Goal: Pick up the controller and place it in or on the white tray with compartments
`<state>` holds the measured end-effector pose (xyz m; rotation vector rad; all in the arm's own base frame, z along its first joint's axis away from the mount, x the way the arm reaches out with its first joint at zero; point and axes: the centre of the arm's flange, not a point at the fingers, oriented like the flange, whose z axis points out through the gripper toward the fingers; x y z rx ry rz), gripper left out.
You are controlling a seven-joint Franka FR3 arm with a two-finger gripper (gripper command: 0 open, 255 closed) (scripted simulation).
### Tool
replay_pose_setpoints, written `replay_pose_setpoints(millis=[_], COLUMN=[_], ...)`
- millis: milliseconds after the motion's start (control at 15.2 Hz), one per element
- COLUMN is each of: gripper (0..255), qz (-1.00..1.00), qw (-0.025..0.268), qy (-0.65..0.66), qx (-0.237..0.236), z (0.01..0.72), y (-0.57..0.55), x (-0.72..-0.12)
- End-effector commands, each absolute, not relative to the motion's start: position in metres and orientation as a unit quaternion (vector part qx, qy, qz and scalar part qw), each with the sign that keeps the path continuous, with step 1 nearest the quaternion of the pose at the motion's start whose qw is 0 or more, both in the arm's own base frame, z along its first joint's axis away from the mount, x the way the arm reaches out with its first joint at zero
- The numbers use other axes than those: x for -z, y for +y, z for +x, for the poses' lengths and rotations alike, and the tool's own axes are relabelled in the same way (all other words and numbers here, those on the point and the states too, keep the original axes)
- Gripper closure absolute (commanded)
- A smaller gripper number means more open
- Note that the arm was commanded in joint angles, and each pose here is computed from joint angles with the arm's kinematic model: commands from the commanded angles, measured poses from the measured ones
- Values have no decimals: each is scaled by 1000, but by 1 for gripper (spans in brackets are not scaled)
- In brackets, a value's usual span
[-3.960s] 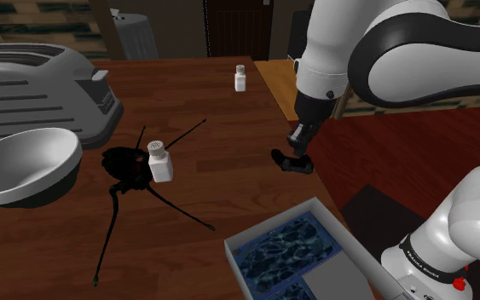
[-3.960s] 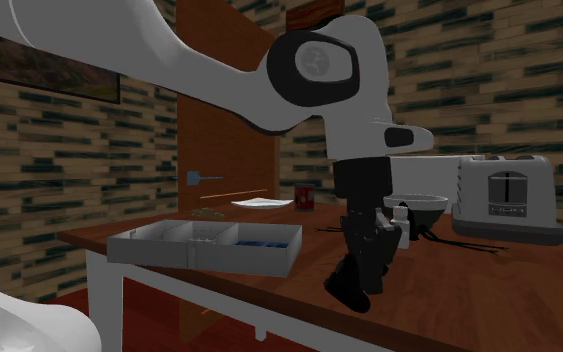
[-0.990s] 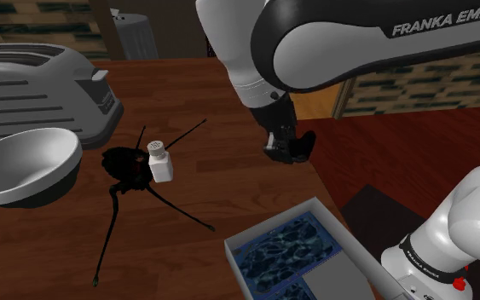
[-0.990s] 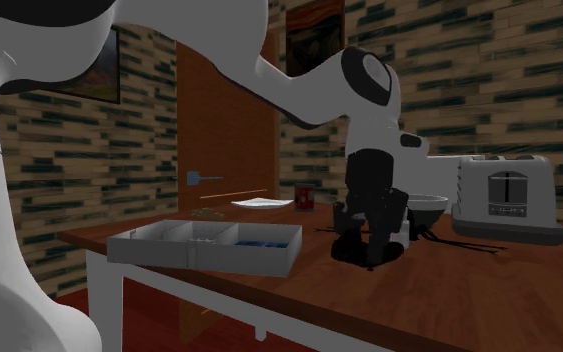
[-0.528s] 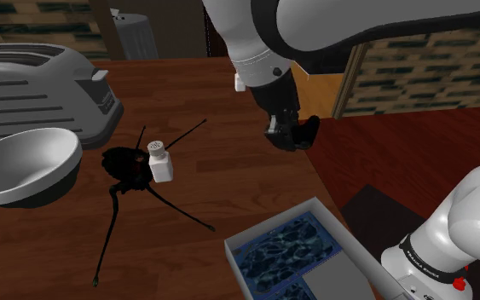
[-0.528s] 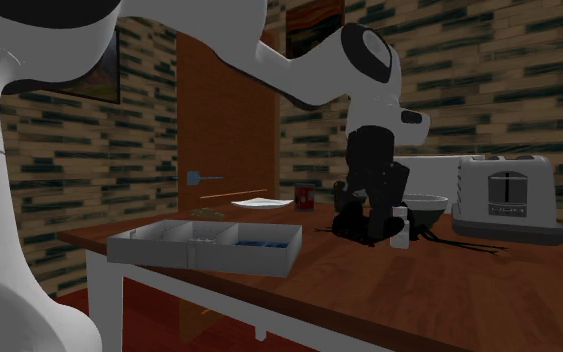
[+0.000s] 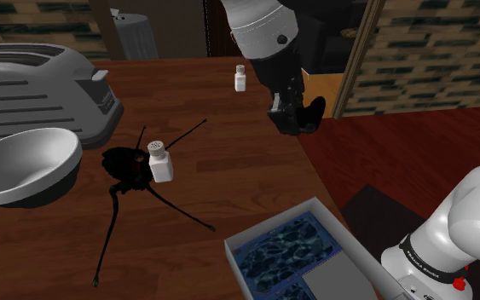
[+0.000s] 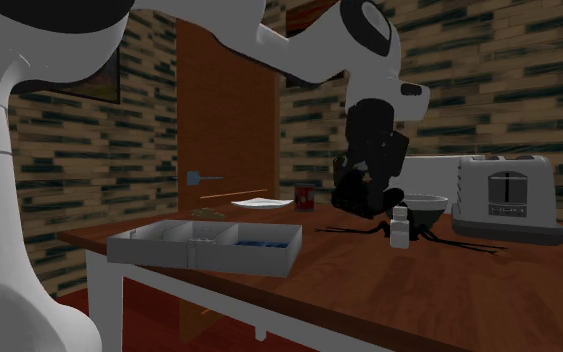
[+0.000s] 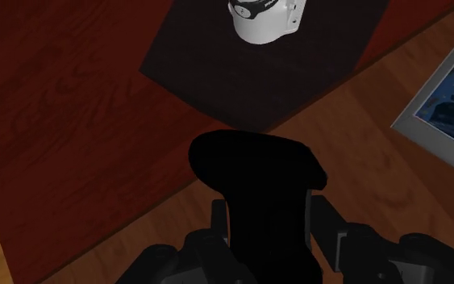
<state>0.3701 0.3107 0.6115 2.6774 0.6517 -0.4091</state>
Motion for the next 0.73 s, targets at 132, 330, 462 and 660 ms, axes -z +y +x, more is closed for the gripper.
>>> replay_pose_setpoints(millis=[132, 330, 462, 660], gripper=[255, 255, 255, 255], qz=[946, 946, 946, 946], qw=[177, 177, 177, 177], qy=[230, 230, 230, 230], qx=[145, 145, 145, 145], z=[359, 327, 305, 273], y=[318, 341, 356, 379], x=[-624, -624, -625, -625])
